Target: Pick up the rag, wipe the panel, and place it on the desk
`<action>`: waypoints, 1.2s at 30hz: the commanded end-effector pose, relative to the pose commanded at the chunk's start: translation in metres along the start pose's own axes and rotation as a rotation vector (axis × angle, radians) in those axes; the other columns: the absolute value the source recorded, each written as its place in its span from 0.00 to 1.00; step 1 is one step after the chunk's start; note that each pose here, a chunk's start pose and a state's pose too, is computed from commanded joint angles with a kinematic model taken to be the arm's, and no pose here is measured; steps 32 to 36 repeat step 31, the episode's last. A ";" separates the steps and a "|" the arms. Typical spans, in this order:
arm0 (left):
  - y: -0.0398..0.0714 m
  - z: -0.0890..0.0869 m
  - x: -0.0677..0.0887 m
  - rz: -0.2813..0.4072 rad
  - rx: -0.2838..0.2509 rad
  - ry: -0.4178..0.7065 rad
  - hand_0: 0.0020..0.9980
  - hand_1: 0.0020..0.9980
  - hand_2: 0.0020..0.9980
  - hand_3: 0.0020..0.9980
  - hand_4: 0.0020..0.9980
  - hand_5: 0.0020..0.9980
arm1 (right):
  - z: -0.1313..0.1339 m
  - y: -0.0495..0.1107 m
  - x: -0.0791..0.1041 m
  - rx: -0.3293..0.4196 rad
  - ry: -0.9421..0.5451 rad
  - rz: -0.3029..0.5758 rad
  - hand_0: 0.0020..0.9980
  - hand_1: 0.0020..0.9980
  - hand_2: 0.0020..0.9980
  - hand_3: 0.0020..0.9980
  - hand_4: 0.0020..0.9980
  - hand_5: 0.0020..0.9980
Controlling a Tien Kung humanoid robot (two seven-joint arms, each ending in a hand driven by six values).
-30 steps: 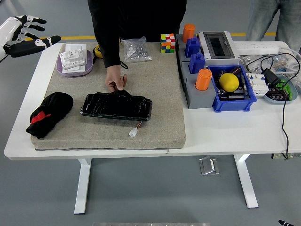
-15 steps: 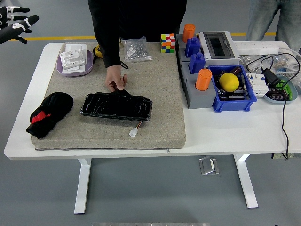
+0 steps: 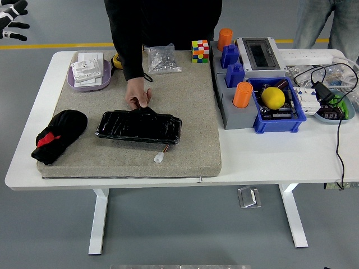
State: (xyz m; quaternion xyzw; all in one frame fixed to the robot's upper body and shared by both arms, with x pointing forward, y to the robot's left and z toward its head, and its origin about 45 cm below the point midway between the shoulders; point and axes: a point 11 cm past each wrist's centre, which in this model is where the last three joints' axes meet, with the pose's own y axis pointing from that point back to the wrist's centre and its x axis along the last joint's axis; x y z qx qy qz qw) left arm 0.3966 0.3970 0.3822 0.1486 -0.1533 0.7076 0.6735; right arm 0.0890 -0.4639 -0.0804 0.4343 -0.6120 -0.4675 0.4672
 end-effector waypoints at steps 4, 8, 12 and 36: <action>0.000 0.003 0.000 0.003 -0.027 -0.100 0.45 0.63 0.71 0.76 0.89 0.51 | -0.003 0.000 -0.001 0.006 -0.001 -0.002 0.78 0.68 0.72 0.65 1.00 0.56; -0.001 -0.001 -0.003 0.011 -0.049 -0.174 0.45 0.63 0.71 0.76 0.89 0.51 | -0.004 0.000 -0.001 0.009 -0.001 -0.002 0.78 0.68 0.72 0.65 1.00 0.56; 0.001 -0.006 -0.007 0.013 -0.071 -0.246 0.45 0.63 0.71 0.76 0.89 0.50 | -0.005 0.001 0.000 0.009 -0.002 0.001 0.78 0.68 0.72 0.65 1.00 0.56; 0.003 -0.008 -0.010 0.041 -0.189 -0.529 0.45 0.62 0.70 0.71 0.87 0.43 | -0.009 0.002 0.001 0.015 -0.005 0.003 0.78 0.68 0.72 0.65 1.00 0.56</action>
